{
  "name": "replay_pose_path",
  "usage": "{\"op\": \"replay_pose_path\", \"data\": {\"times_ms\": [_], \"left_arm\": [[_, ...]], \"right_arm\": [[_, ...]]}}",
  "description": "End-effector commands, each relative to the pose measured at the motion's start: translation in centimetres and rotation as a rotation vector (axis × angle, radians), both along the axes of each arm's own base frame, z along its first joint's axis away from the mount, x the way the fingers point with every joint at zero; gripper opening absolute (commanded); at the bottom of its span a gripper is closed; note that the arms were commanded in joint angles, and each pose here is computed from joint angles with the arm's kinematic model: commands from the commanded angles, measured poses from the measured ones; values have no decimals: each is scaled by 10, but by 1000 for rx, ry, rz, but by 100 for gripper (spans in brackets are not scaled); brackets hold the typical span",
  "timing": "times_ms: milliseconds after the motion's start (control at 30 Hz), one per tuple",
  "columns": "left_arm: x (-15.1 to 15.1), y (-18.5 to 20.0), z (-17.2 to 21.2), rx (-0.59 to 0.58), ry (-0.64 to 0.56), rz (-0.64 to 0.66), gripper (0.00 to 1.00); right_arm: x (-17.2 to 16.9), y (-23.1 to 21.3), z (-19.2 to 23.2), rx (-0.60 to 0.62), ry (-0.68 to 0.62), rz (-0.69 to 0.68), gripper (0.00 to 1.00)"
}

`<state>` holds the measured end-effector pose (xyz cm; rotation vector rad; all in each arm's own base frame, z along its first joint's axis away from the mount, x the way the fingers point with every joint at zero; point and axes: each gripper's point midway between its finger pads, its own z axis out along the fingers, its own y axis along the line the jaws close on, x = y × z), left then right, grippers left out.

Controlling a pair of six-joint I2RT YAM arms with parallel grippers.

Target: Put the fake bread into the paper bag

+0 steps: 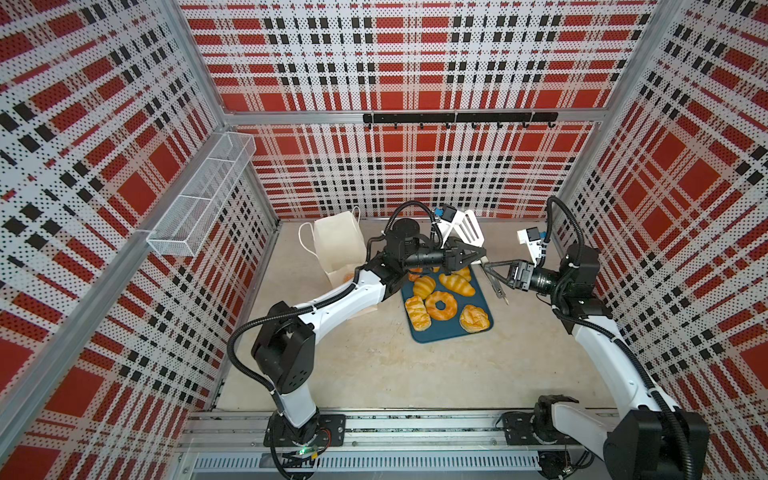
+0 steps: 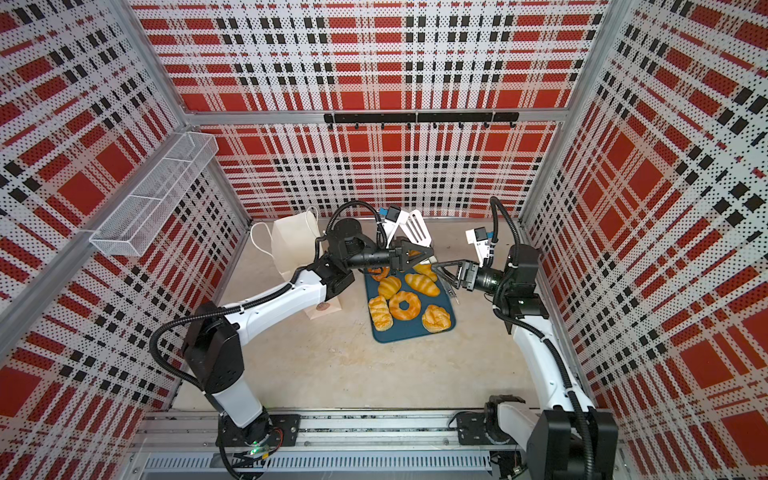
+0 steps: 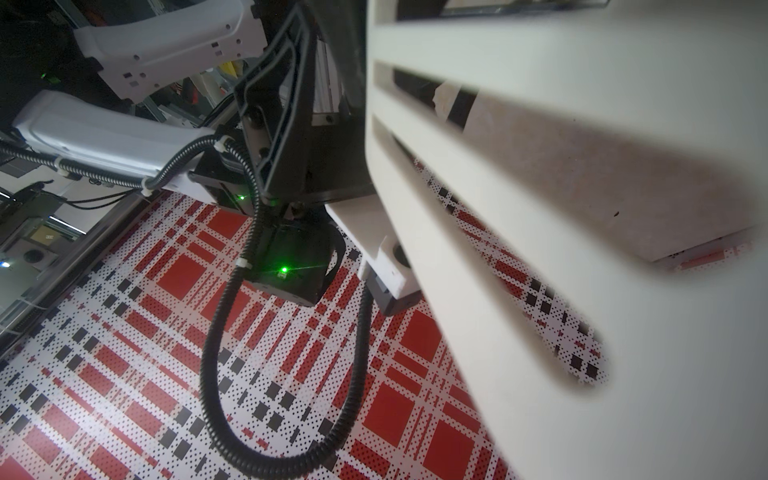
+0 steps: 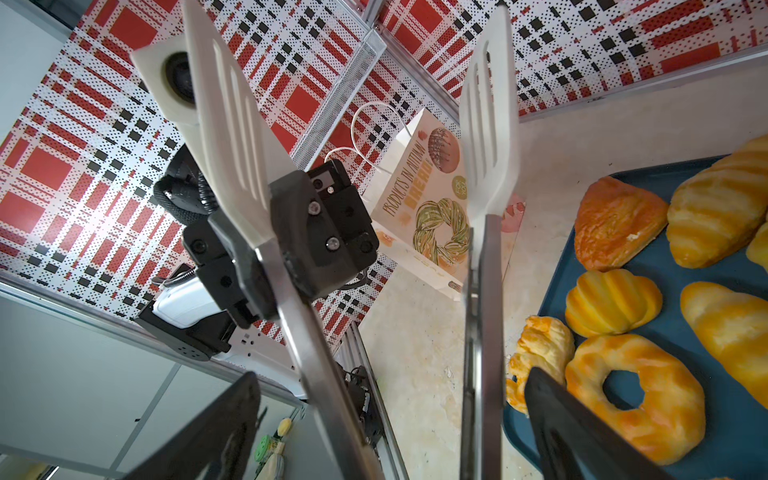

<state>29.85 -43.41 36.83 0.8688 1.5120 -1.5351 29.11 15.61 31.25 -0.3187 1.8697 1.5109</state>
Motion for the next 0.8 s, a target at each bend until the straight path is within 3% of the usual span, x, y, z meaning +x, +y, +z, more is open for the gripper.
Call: {"op": "replay_pose_path", "data": {"times_ms": [0, 767], "left_arm": [[-5, -1, 20, -50, -66, -9, 12], [-15, -13, 20, -53, -61, -38, 12]], "right_arm": [[1, 6, 5, 0, -42, 26, 97], [8, 18, 8, 14, -61, 44, 93]]}}
